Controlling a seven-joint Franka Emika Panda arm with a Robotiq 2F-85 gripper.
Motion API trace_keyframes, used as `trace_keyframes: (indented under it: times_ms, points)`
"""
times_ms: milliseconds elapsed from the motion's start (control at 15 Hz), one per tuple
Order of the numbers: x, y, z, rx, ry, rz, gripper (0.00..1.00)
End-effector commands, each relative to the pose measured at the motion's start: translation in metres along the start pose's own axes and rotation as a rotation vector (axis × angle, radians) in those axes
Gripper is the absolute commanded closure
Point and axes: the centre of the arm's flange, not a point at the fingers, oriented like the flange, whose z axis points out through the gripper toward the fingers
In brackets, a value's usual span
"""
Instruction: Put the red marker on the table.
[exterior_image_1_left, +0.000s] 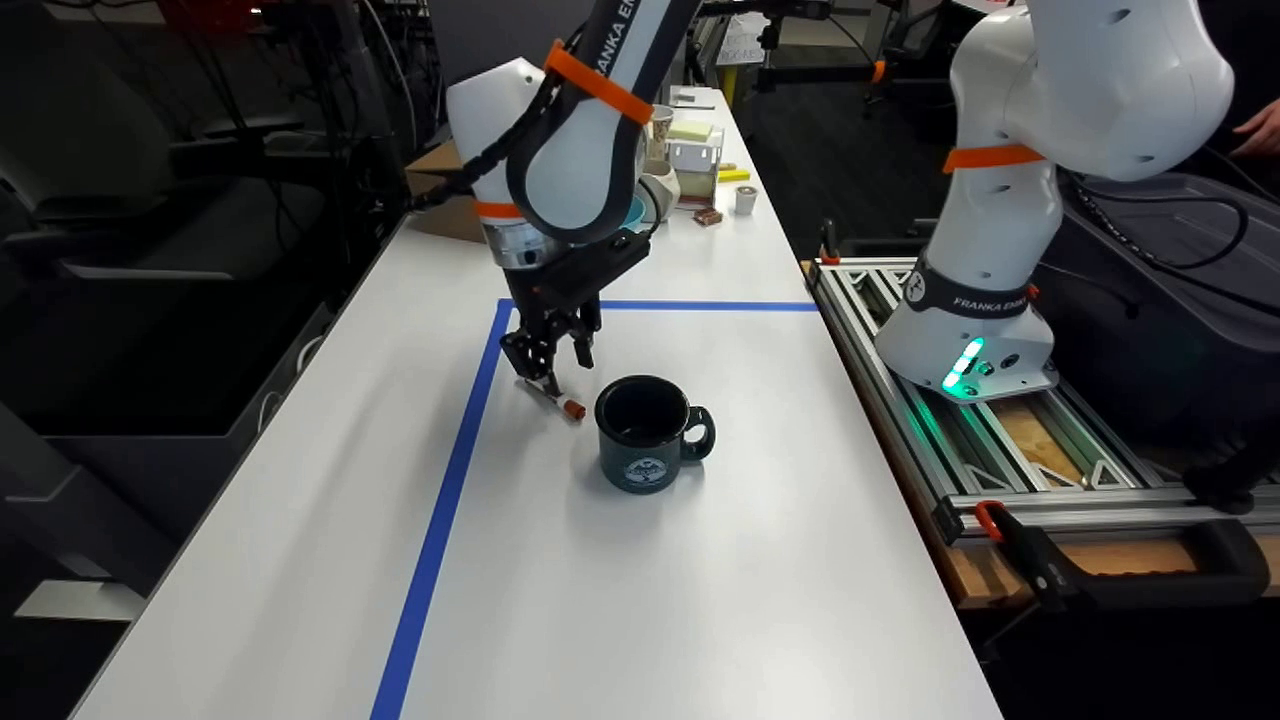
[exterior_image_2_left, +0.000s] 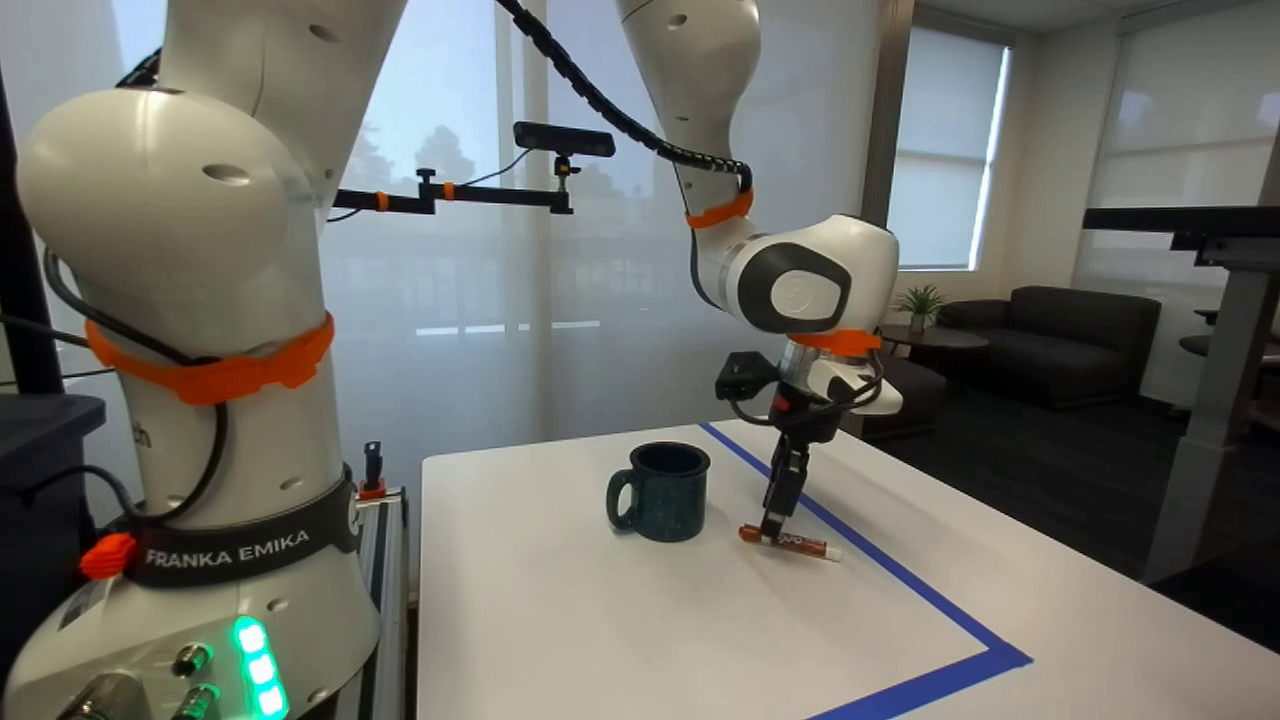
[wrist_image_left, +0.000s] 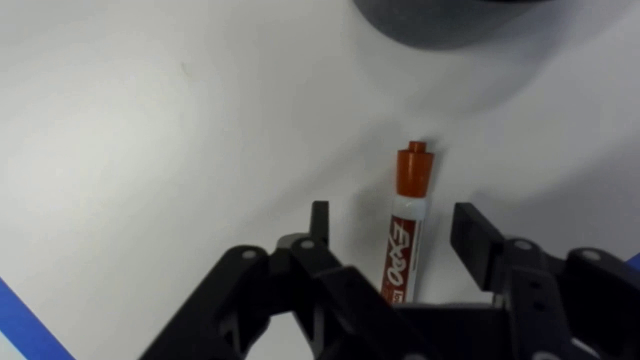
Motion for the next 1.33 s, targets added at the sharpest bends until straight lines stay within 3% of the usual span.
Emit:
trace_keyframes:
  times_ms: [0, 400, 600, 667, 867, 1267]
  points:
    - [-0.026, -0.003, -0.041, -0.061, -0.003, 0.023, 0.03]
    - [-0.069, -0.009, -0.115, -0.128, 0.017, -0.247, 0.0]
    - [-0.083, -0.021, -0.139, -0.108, 0.056, -0.399, 0.0]
    - [-0.066, -0.027, -0.122, -0.109, 0.037, -0.309, 0.0]
    - [-0.077, -0.031, -0.135, -0.099, 0.055, -0.369, 0.0]
    - [-0.077, -0.029, -0.133, -0.102, 0.05, -0.379, 0.0]
